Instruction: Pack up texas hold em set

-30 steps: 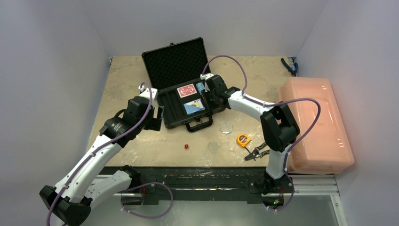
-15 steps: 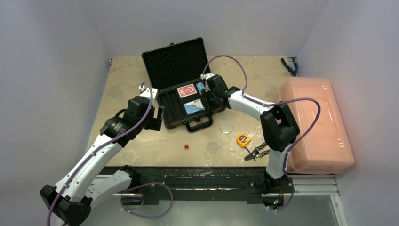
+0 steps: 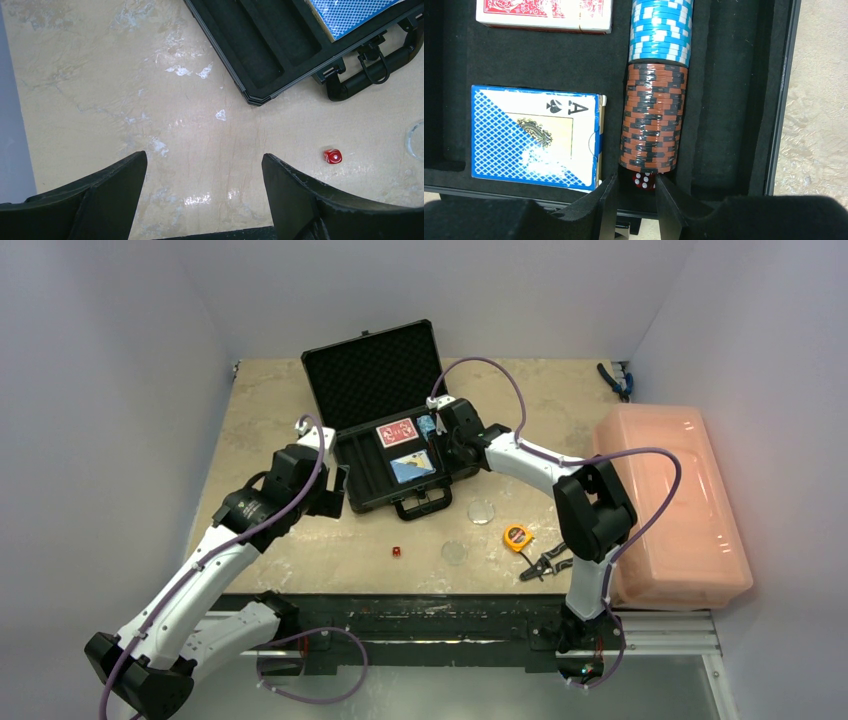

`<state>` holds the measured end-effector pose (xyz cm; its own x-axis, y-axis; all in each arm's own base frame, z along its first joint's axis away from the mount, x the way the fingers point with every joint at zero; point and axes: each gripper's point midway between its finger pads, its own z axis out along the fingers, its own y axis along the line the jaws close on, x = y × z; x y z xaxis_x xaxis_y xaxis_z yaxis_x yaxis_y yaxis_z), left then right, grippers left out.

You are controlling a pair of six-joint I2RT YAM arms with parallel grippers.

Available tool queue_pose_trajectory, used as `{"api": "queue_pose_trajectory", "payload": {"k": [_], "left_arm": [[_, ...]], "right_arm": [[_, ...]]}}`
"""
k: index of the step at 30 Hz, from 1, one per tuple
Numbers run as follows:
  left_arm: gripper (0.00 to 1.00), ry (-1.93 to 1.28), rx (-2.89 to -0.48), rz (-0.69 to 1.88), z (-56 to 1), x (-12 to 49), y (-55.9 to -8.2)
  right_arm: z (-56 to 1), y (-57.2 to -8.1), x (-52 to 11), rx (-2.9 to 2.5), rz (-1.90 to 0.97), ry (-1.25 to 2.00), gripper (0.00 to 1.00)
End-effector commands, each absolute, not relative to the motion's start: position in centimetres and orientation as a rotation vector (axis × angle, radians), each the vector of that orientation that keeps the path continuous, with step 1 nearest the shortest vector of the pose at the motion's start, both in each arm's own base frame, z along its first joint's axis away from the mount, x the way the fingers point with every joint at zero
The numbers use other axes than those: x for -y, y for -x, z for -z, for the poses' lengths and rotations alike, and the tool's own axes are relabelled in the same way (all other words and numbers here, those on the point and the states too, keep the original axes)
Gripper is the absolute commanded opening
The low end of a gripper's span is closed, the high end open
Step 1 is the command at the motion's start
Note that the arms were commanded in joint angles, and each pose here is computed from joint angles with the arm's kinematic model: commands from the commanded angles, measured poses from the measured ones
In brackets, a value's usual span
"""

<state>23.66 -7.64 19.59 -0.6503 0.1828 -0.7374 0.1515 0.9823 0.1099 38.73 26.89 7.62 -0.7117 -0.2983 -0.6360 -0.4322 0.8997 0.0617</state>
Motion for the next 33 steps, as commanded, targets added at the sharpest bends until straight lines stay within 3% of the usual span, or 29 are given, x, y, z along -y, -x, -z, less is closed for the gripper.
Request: {"api": "queue_pose_trajectory", "payload": {"k": [1, 7, 21, 33], "left_arm": [[0.85, -0.219, -2.244, -0.039, -21.1, 7.8, -24.3], [0.85, -0.22, -2.245, -0.037, -21.1, 7.8, -24.3], [0.85, -0.22, -2.248, -0.042, -21.1, 7.8, -24.3], [0.85, -0.221, -2.249, -0.039, -21.1, 7.8, -24.4]], "right_arm": [[-9.0, -39.1, -28.1, -2.381, -0.336, 0.529, 0.37], [-8.5, -39.0, -27.1, -2.399, -0.283, 0.481, 0.47], [-7.1, -38.1, -27.5, -2.447, -0.34, 0.506, 0.52], [-11.1, -38.7, -26.8, -2.383, -0.305, 0.47, 0.52]]}}
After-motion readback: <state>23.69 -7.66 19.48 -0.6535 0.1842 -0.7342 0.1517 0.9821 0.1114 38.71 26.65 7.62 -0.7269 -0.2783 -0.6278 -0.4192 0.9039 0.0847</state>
